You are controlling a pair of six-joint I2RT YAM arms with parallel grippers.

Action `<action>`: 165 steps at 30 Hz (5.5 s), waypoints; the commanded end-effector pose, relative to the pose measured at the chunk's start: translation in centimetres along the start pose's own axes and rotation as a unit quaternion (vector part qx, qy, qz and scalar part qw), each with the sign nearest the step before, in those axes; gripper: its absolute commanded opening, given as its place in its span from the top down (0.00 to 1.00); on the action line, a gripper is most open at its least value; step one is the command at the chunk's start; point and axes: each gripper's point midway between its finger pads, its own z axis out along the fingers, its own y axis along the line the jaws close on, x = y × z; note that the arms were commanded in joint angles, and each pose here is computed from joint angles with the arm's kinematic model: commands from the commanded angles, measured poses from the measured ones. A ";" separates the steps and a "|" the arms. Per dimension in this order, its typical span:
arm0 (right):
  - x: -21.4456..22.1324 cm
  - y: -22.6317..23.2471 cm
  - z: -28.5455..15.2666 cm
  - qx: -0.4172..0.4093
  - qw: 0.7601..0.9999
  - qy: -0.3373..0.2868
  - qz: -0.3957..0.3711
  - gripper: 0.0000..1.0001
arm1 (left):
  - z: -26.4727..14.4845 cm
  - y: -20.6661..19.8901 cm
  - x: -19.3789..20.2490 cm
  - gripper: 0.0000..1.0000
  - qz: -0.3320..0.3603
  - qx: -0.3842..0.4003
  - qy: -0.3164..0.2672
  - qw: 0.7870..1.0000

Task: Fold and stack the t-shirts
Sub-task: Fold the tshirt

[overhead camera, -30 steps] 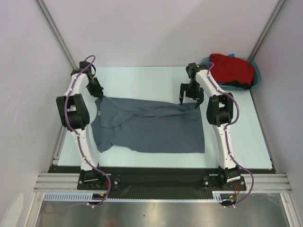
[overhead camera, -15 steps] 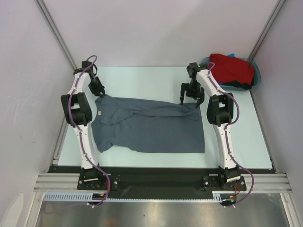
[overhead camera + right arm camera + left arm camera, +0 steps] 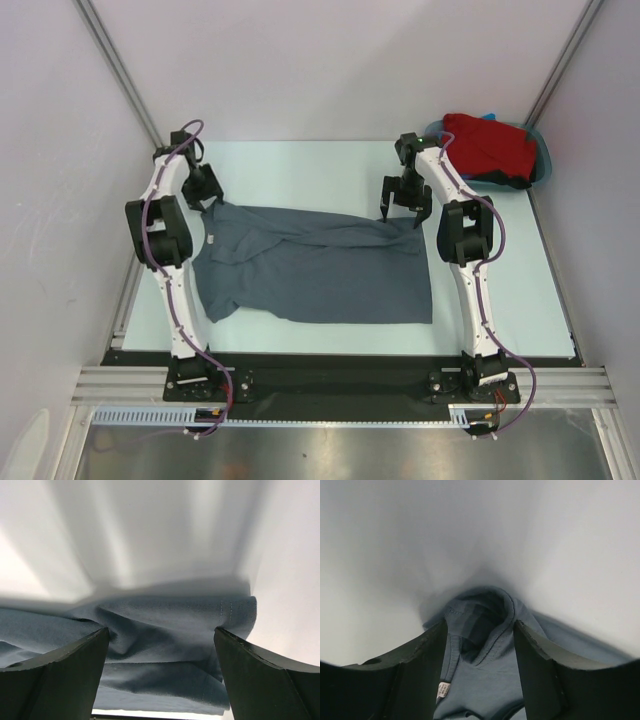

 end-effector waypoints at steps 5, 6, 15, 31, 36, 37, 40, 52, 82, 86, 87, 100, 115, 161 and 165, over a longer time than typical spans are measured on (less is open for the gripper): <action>0.8 -0.3 -0.9 0.002 1.000 0.021 0.005 0.07 | -3.7 0.2 -2.3 0.44 0.014 -0.004 -0.052 0.999; 0.8 -0.3 -0.9 0.002 1.000 0.021 0.006 0.07 | -3.6 0.1 -2.3 0.46 0.015 -0.002 -0.052 0.999; 0.7 -0.8 -1.3 0.012 1.000 0.014 0.013 0.07 | -2.1 0.2 -2.1 0.92 0.013 -0.002 -0.039 0.999; -1.1 -1.1 -4.1 0.015 0.998 -0.050 0.020 0.18 | -2.2 1.5 -4.2 1.00 -0.024 0.030 -0.054 0.998; -2.1 -2.1 -6.4 0.041 0.994 -0.093 0.029 0.25 | -3.0 0.9 -4.1 0.87 -0.025 0.048 -0.054 0.997; -2.1 -2.3 -6.9 0.044 0.994 -0.097 0.032 0.25 | -3.2 0.9 -3.8 0.81 -0.025 0.051 -0.052 0.997; -1.7 -2.9 -8.7 0.052 0.992 -0.109 0.041 0.24 | -5.3 0.5 -4.0 0.67 -0.022 0.063 -0.065 0.996; 1.5 2.3 -8.8 -0.104 0.993 -0.034 0.033 0.29 | -10.4 -7.6 0.4 0.00 0.004 0.192 -0.052 0.980; 6.2 0.4 -7.5 -0.047 0.992 0.021 0.113 0.27 | -12.5 -13.8 9.1 0.00 0.057 0.254 0.008 0.965; 7.0 -1.0 -7.0 -0.009 0.994 0.031 0.106 0.25 | -12.6 -14.1 9.3 0.00 0.058 0.261 0.013 0.964; 7.2 -1.1 -7.0 -0.006 0.994 0.031 0.106 0.24 | -12.7 -14.1 9.4 0.00 0.057 0.261 0.013 0.963; 6.2 -1.7 -4.5 0.003 0.994 0.025 0.110 0.42 | -12.9 -14.2 9.4 0.00 0.062 0.261 0.013 0.963; 4.1 -2.0 -2.3 0.017 0.992 0.009 0.123 0.39 | -12.9 -14.3 9.1 0.00 0.063 0.258 0.011 0.964; 15.6 -6.0 -4.1 0.144 0.986 0.066 0.059 0.28 | -11.4 -13.7 11.1 0.00 0.069 0.254 0.052 0.963; 12.4 -5.4 -5.3 0.141 0.988 0.021 0.062 0.09 | -11.1 -13.8 10.9 0.00 0.070 0.253 0.053 0.964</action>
